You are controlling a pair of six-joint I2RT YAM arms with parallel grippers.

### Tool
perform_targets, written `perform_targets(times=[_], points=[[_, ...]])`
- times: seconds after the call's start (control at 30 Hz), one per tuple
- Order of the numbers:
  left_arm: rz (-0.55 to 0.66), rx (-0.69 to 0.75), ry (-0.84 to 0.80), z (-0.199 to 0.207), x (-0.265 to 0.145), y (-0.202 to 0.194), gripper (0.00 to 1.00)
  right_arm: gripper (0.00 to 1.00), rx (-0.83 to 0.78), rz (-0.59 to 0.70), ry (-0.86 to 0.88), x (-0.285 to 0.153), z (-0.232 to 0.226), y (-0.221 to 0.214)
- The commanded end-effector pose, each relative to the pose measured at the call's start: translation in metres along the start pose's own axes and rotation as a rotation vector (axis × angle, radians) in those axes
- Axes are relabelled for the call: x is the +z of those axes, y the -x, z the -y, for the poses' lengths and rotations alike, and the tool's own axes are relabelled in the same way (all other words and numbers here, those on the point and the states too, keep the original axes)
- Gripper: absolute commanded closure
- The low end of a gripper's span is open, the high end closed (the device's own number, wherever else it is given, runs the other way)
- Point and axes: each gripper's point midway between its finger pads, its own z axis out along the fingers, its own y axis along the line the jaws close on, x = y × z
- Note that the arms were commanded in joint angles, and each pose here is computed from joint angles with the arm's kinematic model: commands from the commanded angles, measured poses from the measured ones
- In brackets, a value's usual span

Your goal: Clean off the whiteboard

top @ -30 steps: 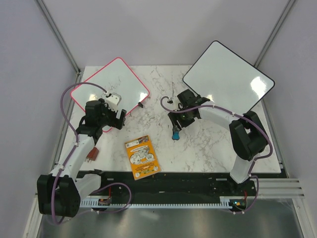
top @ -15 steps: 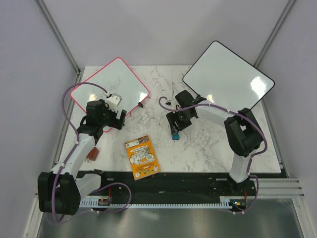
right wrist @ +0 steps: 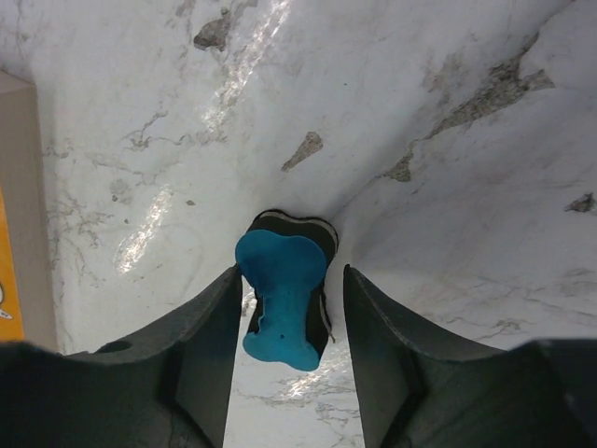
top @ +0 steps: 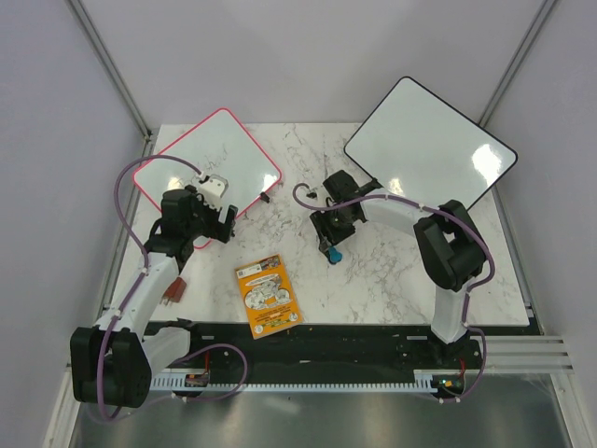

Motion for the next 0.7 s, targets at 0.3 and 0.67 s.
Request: perform_targets(times=[0.3, 0.67], points=[[0.041, 0.029, 0.066, -0.014, -0.002, 0.010, 0.02, 0.51, -0.093, 0.048, -0.161, -0.008, 0.022, -0.002], [0.044, 0.025, 0.117, -0.024, -0.004, 0.013, 0.02, 0.66, -0.122, -0.014, -0.204, 0.006, 0.030, -0.018]])
